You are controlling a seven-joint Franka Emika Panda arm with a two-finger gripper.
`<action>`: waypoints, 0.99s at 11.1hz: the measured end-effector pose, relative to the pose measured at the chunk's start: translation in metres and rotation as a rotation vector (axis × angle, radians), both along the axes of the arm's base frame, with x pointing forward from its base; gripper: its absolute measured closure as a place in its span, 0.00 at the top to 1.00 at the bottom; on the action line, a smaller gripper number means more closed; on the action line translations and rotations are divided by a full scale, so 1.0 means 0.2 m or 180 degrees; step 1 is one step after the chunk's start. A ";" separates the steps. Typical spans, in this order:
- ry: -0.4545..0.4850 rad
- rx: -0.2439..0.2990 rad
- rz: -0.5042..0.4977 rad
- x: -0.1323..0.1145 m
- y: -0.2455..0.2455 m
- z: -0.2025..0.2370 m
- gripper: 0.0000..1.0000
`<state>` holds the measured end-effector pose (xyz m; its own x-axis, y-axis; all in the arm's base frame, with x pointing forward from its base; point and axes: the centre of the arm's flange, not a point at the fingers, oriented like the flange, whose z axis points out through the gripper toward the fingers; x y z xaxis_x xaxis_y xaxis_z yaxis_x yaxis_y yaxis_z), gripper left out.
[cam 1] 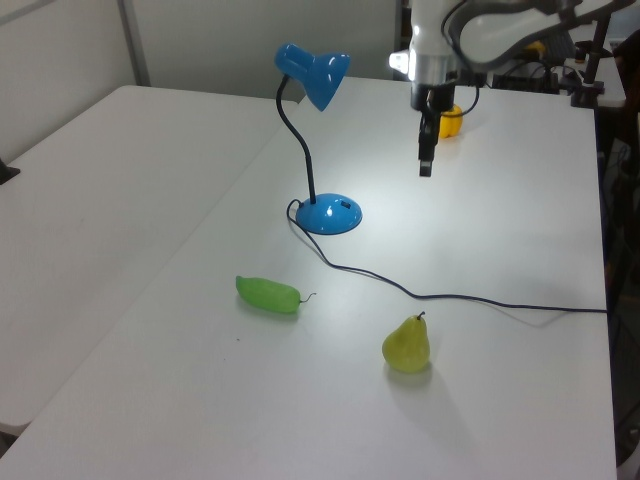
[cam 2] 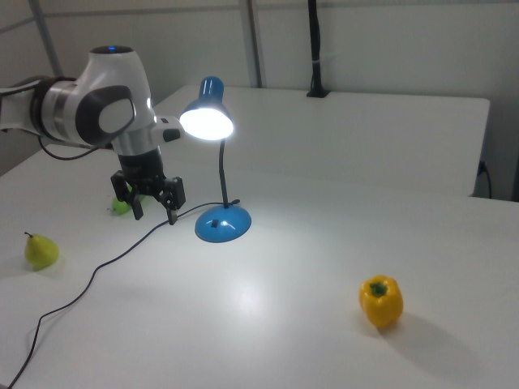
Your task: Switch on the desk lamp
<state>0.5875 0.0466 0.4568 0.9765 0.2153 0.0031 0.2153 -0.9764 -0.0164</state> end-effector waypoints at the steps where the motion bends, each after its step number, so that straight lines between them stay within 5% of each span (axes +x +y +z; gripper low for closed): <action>1: 0.0043 0.0001 -0.0045 -0.06 -0.01 0.11 0.91; 2: 0.0077 0.0000 -0.0163 -0.11 -0.02 0.22 1.00; 5: 0.0040 0.0009 -0.0757 -0.21 -0.03 0.52 1.00; 11: -0.0022 0.0293 -0.0944 -0.28 0.01 1.01 1.00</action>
